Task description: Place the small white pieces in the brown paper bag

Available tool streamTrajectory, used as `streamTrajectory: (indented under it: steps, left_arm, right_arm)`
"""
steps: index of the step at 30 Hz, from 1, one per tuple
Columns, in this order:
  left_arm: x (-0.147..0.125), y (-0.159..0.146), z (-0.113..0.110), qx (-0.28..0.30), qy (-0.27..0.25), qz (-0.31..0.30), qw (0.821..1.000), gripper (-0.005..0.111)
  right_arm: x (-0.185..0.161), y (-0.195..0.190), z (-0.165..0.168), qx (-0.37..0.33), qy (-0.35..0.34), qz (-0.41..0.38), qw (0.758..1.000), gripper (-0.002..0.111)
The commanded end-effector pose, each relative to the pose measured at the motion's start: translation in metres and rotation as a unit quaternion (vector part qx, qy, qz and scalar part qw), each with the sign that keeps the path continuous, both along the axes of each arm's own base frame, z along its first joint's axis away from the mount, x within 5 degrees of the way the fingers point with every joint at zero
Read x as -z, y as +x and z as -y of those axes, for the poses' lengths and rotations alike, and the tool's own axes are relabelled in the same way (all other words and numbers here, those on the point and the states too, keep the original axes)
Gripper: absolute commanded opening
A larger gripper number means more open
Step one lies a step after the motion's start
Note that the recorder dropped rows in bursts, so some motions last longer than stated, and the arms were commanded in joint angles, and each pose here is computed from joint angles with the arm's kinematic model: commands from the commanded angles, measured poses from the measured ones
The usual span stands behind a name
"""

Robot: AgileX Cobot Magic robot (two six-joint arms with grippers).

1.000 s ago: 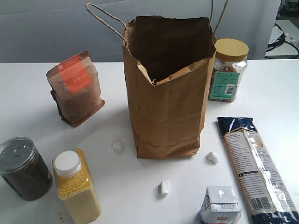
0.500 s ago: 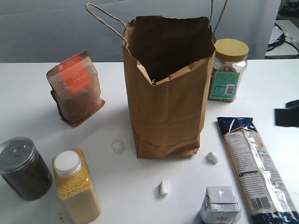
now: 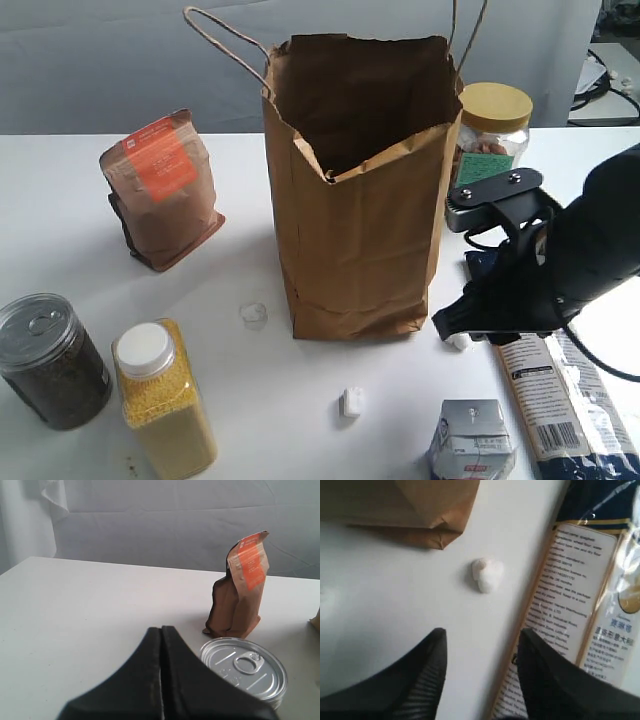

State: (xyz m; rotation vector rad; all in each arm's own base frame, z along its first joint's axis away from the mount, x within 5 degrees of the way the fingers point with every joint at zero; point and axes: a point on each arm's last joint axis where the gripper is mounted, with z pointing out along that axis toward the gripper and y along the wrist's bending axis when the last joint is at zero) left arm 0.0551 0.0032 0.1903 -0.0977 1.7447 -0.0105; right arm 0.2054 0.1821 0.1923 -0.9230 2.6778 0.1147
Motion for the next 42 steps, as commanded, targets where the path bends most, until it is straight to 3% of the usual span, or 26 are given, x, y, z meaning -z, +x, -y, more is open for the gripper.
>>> streamTrajectory:
  steps: [1, 9, 21, 25, 32, 42]
  left_arm:
    - [0.001, 0.000, 0.001, 0.003, -0.006, 0.002, 1.000, 0.000]
    - [0.001, 0.000, 0.001, 0.003, -0.006, 0.002, 1.000, 0.000]
    - [0.001, 0.000, 0.001, 0.003, -0.006, 0.002, 1.000, 0.000]
    - [0.001, 0.000, 0.001, 0.003, -0.006, 0.002, 1.000, 0.000]
    - [0.001, 0.000, 0.001, 0.003, -0.006, 0.002, 1.000, 0.000]
    - [0.001, 0.000, 0.001, 0.003, -0.006, 0.002, 1.000, 0.000]
  right_arm:
    - [0.015, 0.010, -0.011, 0.001, 0.018, 0.008, 1.000, 0.044]
    - [0.037, 0.025, -0.016, 0.030, 0.038, 0.016, 0.999, 0.044]
    - [0.070, 0.029, -0.019, 0.020, 0.008, -0.005, 1.000, 0.042]
    - [0.073, 0.029, -0.018, 0.020, 0.003, -0.010, 1.000, 0.032]
    - [0.074, 0.029, -0.018, 0.020, 0.002, -0.011, 1.000, 0.000]
    - [0.052, 0.010, -0.003, 0.035, 0.040, 0.018, 0.998, 0.000]
